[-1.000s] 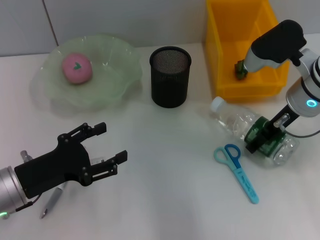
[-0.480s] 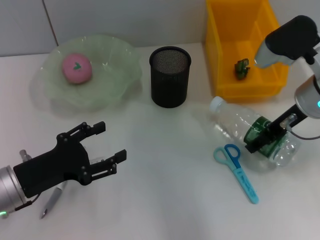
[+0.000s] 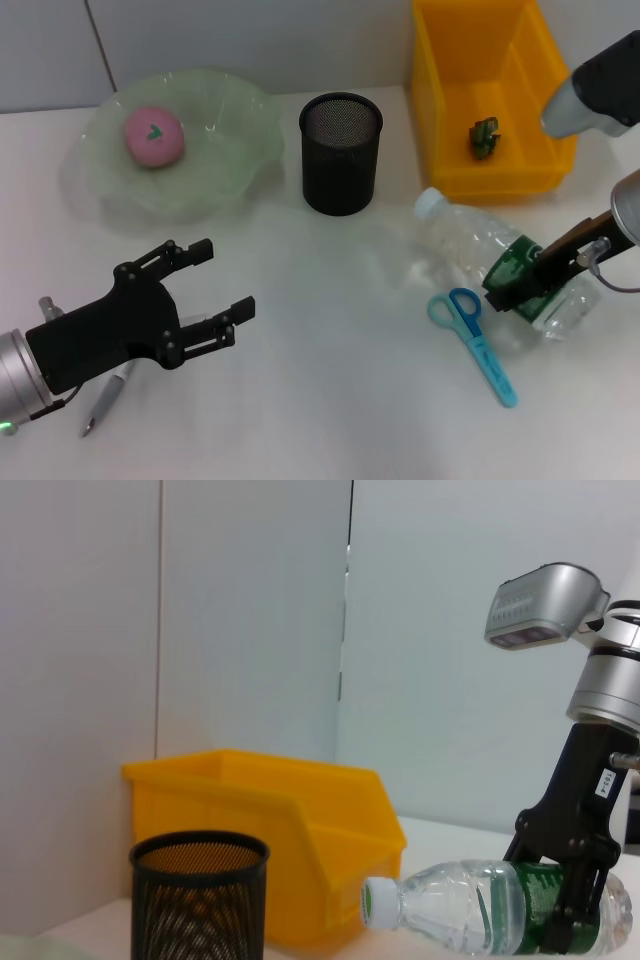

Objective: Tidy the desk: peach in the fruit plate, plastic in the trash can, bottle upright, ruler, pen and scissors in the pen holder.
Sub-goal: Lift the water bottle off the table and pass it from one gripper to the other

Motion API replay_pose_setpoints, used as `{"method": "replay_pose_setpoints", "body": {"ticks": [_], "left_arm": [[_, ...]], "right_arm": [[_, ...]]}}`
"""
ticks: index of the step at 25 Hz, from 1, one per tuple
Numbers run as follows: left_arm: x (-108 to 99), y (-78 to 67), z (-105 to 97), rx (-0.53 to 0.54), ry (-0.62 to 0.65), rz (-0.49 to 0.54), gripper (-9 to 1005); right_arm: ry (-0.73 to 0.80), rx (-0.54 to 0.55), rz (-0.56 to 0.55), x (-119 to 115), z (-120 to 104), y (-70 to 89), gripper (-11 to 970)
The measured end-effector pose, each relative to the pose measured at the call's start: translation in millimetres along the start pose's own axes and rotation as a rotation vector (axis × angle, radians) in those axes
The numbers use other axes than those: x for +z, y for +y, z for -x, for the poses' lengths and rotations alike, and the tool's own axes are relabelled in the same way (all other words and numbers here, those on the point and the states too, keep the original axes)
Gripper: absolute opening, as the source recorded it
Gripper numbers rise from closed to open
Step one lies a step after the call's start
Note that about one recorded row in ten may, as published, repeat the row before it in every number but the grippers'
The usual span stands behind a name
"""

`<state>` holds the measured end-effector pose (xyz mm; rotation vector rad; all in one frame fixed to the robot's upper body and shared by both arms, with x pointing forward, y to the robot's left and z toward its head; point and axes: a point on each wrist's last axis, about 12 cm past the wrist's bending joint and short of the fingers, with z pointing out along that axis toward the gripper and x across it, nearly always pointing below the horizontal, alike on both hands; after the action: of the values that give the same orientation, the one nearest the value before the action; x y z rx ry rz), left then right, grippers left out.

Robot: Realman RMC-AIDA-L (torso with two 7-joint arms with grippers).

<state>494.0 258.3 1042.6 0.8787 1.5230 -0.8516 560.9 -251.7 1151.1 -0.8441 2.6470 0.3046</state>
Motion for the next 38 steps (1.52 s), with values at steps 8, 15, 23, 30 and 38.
{"method": "replay_pose_setpoints", "body": {"ticks": [8, 15, 23, 30, 38], "left_arm": [[-6.1, -3.2, 5.4, -0.011, -0.067, -0.007, 860], [-8.3, -6.6, 10.3, -0.069, -0.137, -0.016, 860], [-0.4, -8.5, 17.0, -0.209, -0.21, -0.064, 860], [8.5, -7.9, 19.1, -0.278, -0.255, -0.066, 860], [16.8, -3.0, 26.5, -0.39, -0.278, -0.092, 857]], "right_arm": [[-0.115, -0.006, 0.091, -7.3, -21.8, 7.4, 780], [-0.25, -0.035, 0.145, -14.7, -41.3, 5.3, 780], [-0.502, -0.118, 0.247, -32.3, -58.3, 4.8, 781], [-0.637, -0.223, 0.335, -24.4, -65.2, 12.0, 781], [-0.706, -0.364, 0.435, 2.0, -67.2, 28.2, 781]]}}
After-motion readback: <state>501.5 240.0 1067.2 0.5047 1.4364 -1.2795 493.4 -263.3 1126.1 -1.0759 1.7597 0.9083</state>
